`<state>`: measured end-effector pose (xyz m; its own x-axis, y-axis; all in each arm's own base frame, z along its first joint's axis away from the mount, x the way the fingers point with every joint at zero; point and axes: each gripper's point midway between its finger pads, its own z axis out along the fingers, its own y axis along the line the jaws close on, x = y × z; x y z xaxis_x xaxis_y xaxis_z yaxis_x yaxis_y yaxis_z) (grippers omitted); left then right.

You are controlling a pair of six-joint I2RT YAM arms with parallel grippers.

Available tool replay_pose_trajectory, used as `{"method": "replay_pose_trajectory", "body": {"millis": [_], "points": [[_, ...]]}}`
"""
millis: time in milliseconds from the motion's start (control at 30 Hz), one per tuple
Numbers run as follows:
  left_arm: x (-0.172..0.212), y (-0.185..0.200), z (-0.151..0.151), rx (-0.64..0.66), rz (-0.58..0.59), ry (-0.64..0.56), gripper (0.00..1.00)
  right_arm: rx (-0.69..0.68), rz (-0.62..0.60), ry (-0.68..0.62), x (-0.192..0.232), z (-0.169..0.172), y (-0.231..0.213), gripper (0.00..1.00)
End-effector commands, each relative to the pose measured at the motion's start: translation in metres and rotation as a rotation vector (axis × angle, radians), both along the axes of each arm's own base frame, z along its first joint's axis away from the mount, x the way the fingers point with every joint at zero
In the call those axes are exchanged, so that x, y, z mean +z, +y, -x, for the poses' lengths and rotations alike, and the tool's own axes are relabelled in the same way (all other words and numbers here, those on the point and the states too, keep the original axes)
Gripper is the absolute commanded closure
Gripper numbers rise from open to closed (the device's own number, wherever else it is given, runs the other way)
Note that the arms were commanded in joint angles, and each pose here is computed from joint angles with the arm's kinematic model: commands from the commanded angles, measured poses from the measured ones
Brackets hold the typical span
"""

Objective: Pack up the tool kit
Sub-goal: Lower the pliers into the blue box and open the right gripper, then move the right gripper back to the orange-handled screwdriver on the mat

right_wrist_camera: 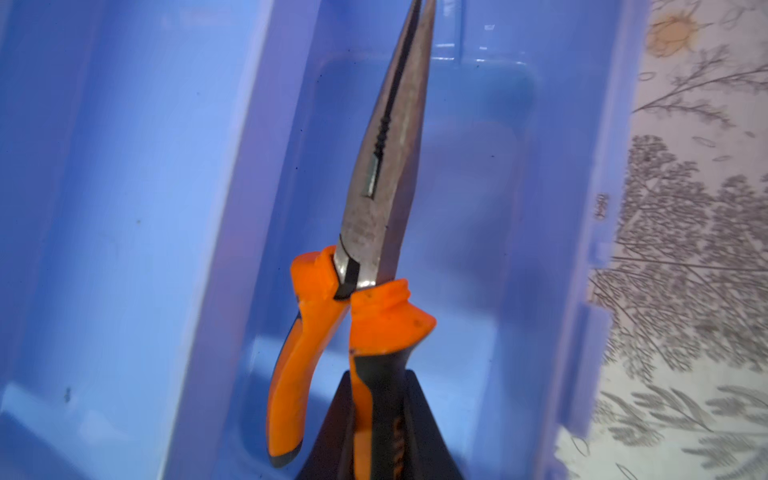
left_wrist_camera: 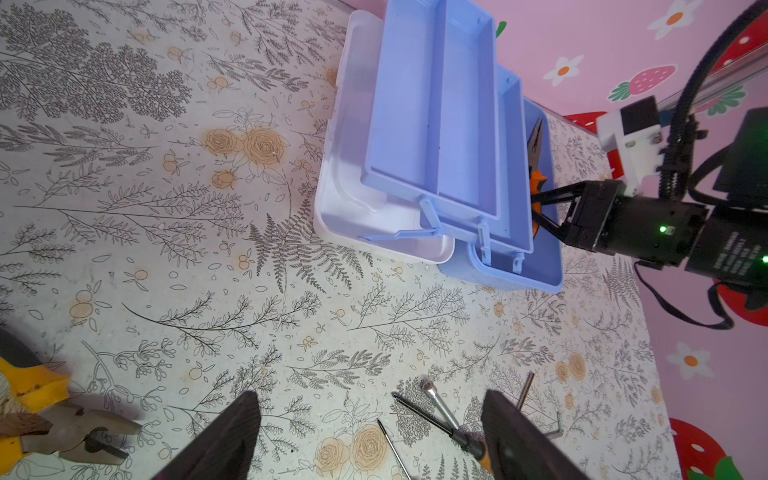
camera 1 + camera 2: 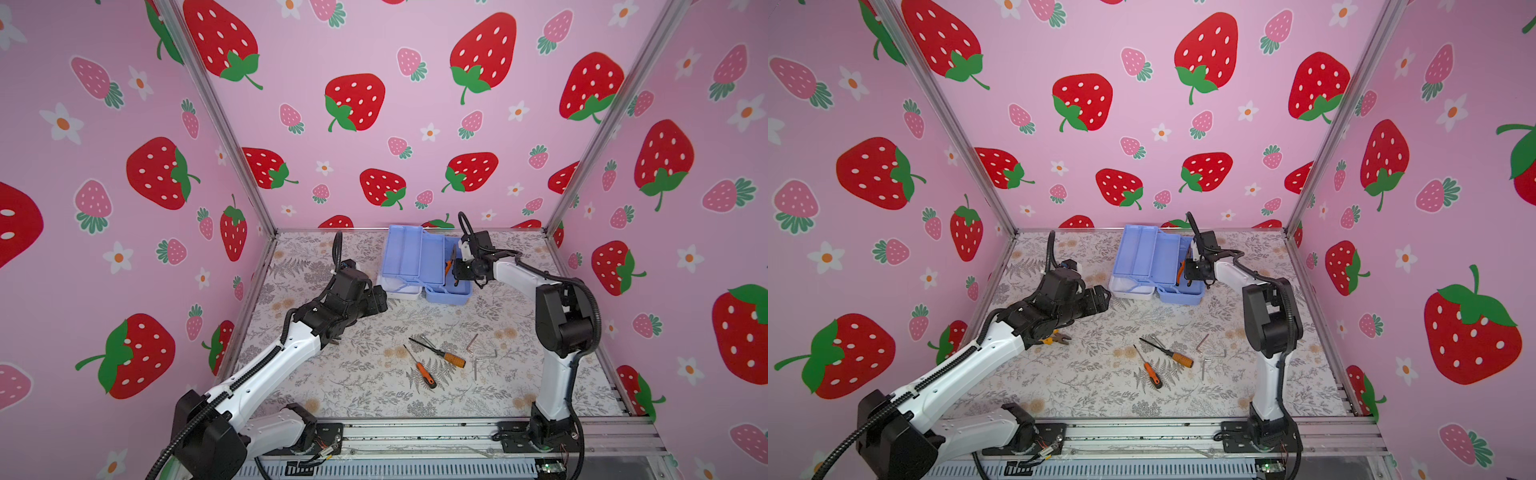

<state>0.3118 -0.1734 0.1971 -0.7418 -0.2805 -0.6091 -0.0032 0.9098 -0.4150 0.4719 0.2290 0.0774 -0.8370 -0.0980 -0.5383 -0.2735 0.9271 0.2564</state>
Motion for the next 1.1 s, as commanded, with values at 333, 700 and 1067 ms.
{"method": "replay_pose_trajectory", "body": {"millis": [333,700,1067], "points": [[-0.022,-0.005,-0.003,0.002,0.021,0.067,0.15,0.104,-0.117,-0.013,-0.01,-0.03,0.051,0.8],[-0.038,-0.018,-0.004,-0.019,0.034,0.121,0.17,0.11,-0.131,-0.077,0.025,-0.026,0.047,0.58],[-0.106,-0.069,0.066,-0.17,-0.173,0.333,0.21,-0.054,-0.085,-0.368,0.126,0.051,-0.018,0.58]]}}
